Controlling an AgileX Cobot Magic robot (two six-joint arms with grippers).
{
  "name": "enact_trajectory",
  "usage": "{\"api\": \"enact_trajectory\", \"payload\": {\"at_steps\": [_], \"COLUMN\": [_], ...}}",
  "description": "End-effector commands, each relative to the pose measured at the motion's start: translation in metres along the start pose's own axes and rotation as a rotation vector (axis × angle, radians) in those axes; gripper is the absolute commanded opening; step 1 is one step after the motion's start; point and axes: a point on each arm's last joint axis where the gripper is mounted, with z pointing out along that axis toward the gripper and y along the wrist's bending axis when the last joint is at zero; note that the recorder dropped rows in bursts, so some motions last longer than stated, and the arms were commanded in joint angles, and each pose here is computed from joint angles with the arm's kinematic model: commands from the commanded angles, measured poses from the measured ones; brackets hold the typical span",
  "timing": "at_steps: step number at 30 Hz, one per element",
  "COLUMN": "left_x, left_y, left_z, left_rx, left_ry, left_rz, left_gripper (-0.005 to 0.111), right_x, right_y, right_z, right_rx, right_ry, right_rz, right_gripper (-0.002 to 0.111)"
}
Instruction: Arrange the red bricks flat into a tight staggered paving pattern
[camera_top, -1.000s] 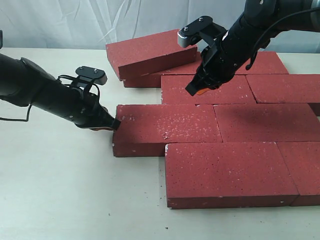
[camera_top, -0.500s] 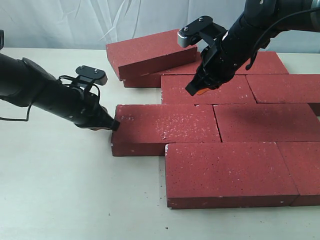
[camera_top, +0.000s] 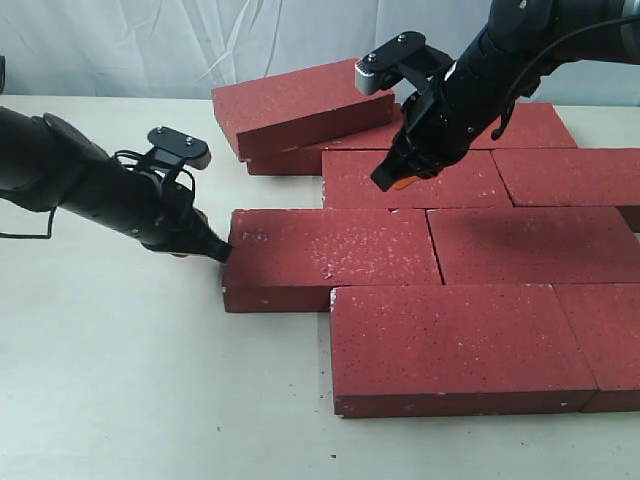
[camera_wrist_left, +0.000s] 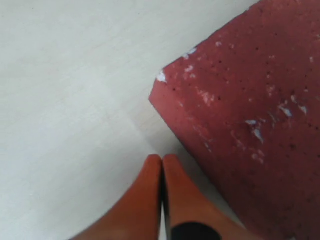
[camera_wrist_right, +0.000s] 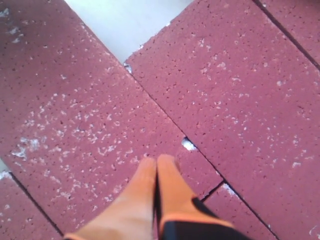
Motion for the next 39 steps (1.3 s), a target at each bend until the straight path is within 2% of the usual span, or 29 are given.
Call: {"api": "enact_trajectory", "payload": {"at_steps": [1, 5, 10, 15, 20, 25, 28, 31, 39], "left_x": [-0.009, -0.014, -0.025, -0.037, -0.056, -0.073, -0.081, -0.087, -0.095], "left_y": [0.007, 0.021, 0.046, 0.059, 0.064, 0.067, 0.069, 0.071, 0.073], "left_z": [-0.028, -0.049, -0.057, -0.057, -0.056, -0.055, -0.052, -0.046, -0.031], "left_rx": [0.002, -0.047, -0.318, -0.423, -0.417, -0.404, -0.395, -0.375, -0.303], "left_ry": [-0.048, -0.102, -0.243, -0.294, -0.334, -0.366, -0.378, -0.381, -0.365], "left_rz": [0.017, -0.018, -0.116, -0.119, -0.109, -0.097, -0.093, -0.092, -0.092], "left_gripper": [0.000, 0.000, 0.000, 0.000, 0.000, 0.000, 0.000, 0.000, 0.000], "right_x": [-0.002, -0.011, -0.032, -0.050, -0.058, -0.067, -0.072, -0.077, -0.081], "right_y": [-0.004, -0.011, -0.028, -0.043, -0.071, -0.109, -0.127, -0.142, -0.165], "right_z": [-0.002, -0.003, -0.012, -0.030, -0.038, -0.037, -0.032, -0.024, 0.012], "right_rx": [0.023, 0.097, 0.301, 0.485, 0.493, 0.369, 0.337, 0.358, 0.376], "right_ry": [-0.039, -0.135, -0.382, -0.607, -0.597, -0.468, -0.438, -0.463, -0.477], "right_rz": [0.011, 0.010, 0.012, 0.011, 0.039, 0.118, 0.148, 0.189, 0.207], "right_gripper": [-0.001, -0.001, -0.001, -0.001, -0.001, -0.001, -0.001, -0.001, -0.001]}}
